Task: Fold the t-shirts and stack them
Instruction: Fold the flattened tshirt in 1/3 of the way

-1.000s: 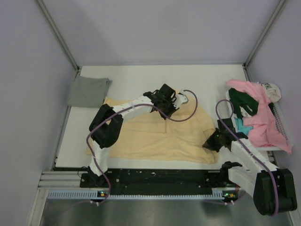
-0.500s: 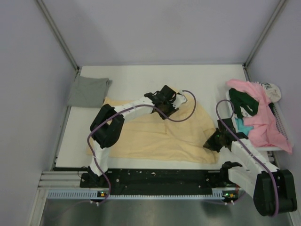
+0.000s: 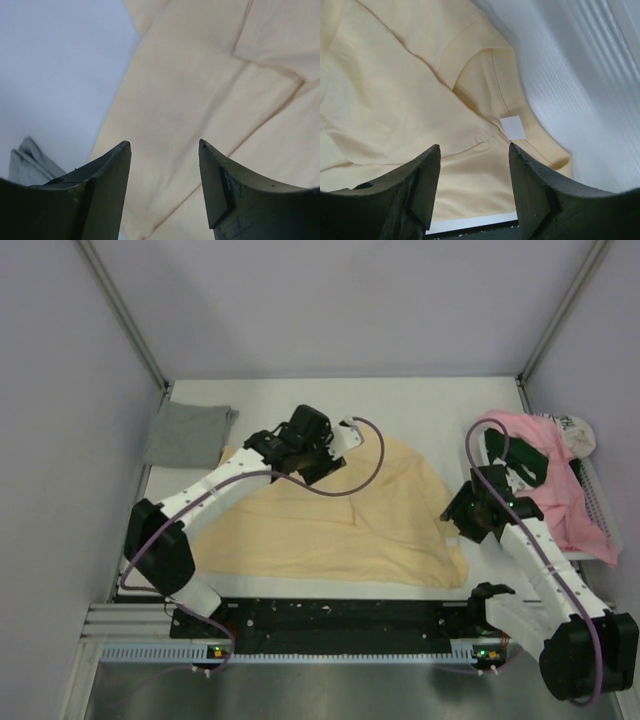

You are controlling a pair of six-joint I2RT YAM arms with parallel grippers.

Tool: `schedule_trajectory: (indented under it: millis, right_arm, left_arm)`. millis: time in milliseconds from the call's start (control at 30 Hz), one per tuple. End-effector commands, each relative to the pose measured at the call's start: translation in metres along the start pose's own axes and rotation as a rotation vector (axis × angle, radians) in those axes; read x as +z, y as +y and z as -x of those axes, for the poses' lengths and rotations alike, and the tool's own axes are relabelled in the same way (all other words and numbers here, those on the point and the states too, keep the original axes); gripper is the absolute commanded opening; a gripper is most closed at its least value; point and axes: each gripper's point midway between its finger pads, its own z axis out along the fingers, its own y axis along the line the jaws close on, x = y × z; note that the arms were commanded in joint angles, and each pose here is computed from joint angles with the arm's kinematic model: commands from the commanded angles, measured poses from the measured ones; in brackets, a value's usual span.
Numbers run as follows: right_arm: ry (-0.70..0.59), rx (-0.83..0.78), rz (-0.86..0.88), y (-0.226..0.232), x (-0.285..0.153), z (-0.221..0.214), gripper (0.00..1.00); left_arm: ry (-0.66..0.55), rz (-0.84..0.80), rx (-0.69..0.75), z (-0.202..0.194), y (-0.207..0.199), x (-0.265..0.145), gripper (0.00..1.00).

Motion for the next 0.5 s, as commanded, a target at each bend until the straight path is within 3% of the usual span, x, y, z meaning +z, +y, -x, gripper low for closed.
schedule_trajectory:
  millis: [0, 167, 367, 467]
  right_arm:
    - [0.014, -0.022, -0.036, -0.004, 0.005, 0.000, 0.56]
    - [-0.074, -0.076, 0.047, 0.022, -0.004, 0.027, 0.51]
    - [-0.211, -0.308, 0.313, 0.128, -0.025, 0.089, 0.55]
    - [-0.174, -0.399, 0.369, 0.179, -0.014, 0.109, 0.57]
  left_arm:
    - [0.154, -0.010, -0.012, -0.072, 0.008, -0.025, 0.61]
    - [0.279, 0.018, -0.096, -0.145, 0.020, -0.054, 0.61]
    - [0.234, 0.223, -0.297, -0.186, 0.114, -0.096, 0.62]
    - [0.223, 0.284, -0.363, -0.194, 0.153, -0.102, 0.63]
